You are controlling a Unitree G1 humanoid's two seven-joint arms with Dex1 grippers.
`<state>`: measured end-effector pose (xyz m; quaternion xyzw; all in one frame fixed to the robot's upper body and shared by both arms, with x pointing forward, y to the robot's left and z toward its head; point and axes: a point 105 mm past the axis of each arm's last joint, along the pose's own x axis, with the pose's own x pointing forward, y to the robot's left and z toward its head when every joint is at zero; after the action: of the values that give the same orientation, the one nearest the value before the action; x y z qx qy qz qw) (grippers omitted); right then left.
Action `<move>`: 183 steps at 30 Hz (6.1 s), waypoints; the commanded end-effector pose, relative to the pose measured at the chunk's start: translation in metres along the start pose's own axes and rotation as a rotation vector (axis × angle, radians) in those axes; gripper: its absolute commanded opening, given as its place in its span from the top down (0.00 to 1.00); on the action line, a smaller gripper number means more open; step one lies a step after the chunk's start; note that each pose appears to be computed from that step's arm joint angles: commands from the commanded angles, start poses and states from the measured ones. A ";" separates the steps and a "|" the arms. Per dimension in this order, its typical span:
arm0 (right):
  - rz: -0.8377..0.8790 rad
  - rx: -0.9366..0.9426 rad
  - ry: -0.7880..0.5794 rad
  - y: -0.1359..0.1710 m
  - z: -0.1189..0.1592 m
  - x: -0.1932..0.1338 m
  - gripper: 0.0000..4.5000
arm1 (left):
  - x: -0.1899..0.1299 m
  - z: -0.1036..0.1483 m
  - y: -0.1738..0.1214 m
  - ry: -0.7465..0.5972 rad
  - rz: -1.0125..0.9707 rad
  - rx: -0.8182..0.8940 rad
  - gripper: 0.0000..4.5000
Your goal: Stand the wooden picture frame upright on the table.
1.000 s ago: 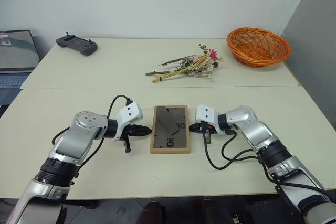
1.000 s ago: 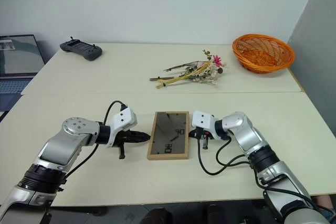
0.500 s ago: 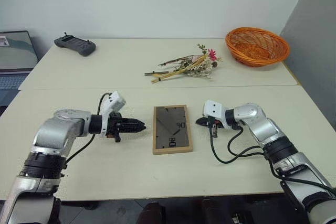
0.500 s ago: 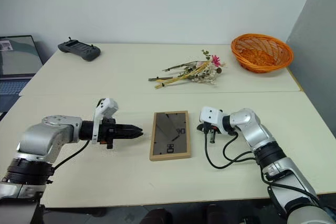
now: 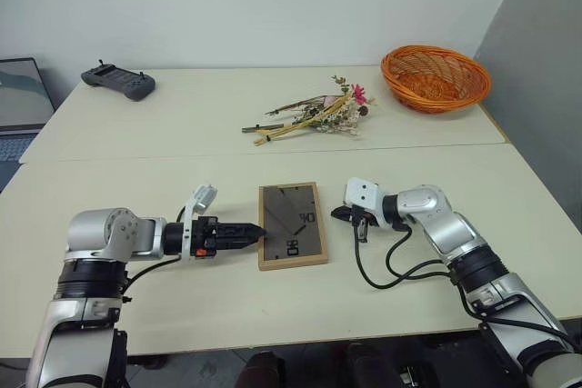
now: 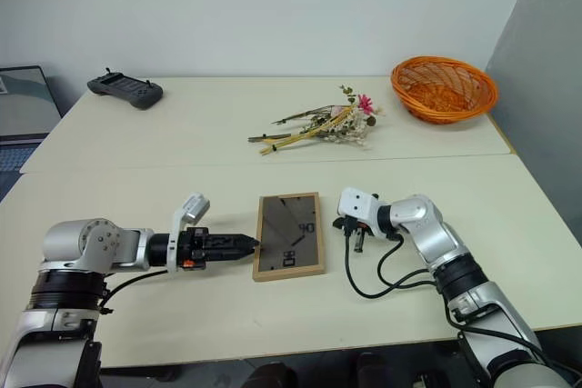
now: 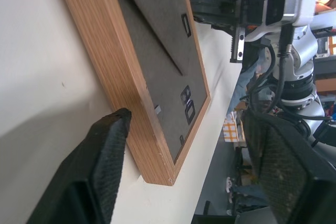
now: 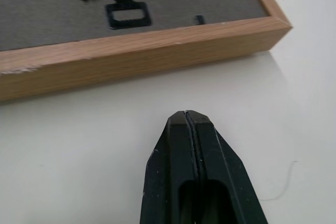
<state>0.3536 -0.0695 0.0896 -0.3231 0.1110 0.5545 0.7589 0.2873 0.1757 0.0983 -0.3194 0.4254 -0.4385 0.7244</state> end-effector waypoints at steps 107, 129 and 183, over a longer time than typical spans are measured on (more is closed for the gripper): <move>-0.556 -1.282 -0.479 -0.020 0.087 -0.052 0.36 | 0.034 0.007 -0.092 -0.148 -0.341 -0.067 0.71; -0.471 -0.770 -0.512 -0.042 0.083 -0.066 0.71 | -0.035 0.058 -0.063 -0.355 0.179 0.329 0.00; -0.007 0.390 -0.347 -0.010 0.031 -0.104 0.02 | -0.032 0.063 -0.030 -0.290 0.473 1.001 0.00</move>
<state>0.3293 -0.1444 0.1417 -0.0671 0.1254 0.5524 0.8214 0.3219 0.1929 0.1490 0.0973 0.1395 -0.3627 0.9162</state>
